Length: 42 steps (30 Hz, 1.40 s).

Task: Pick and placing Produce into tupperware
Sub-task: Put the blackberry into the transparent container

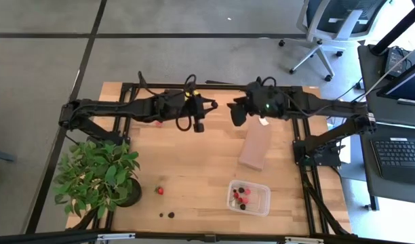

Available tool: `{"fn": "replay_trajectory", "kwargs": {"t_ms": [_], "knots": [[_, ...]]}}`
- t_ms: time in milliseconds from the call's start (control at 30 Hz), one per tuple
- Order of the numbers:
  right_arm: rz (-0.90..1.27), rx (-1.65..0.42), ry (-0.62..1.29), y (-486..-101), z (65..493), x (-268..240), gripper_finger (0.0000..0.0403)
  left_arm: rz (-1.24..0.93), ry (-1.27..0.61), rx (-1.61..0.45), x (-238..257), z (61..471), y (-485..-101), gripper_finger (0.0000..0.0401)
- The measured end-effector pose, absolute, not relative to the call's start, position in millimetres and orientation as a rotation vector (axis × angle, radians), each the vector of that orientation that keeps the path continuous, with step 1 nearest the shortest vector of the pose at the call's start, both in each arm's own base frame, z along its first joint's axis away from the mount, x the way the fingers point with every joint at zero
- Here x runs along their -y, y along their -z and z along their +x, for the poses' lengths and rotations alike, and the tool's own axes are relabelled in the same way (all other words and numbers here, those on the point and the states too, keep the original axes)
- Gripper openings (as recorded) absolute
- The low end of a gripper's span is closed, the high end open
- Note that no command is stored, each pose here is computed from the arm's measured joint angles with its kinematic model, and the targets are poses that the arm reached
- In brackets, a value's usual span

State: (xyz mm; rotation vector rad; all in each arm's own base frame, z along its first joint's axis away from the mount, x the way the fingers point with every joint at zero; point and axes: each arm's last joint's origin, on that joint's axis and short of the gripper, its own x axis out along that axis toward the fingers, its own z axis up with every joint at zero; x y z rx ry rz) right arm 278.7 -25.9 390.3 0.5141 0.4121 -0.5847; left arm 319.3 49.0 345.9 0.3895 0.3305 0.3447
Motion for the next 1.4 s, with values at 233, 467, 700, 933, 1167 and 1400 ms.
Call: {"fn": "replay_trajectory", "kwargs": {"t_ms": [233,467,700,933,1167,1400], "knots": [[0.408,-0.455,0.579,-389.2,276.9,46.0,0.0211,0.386,-0.411,-0.340,-51.6,319.8,-345.1,0.0100],[0.266,-0.484,0.553,-390.1,276.7,50.7,0.0215,0.396,-0.431,-0.346,-52.2,319.5,-345.1,0.0093],[0.369,-0.448,0.562,-384.9,288.3,52.2,0.0266,0.447,-0.422,-0.357,-52.2,319.6,-345.1,0.0094],[0.503,-0.386,0.598,-374.6,308.3,59.3,0.0318,0.498,-0.414,-0.369,-52.2,319.6,-345.3,0.0106],[0.513,-0.324,0.583,-378.0,313.9,60.6,0.0321,0.510,-0.419,-0.377,-53.8,319.4,-345.1,0.0089],[0.558,-0.313,0.509,-379.3,316.7,59.0,0.0321,0.541,-0.443,-0.396,-55.2,318.7,-344.7,0.0109]]}}
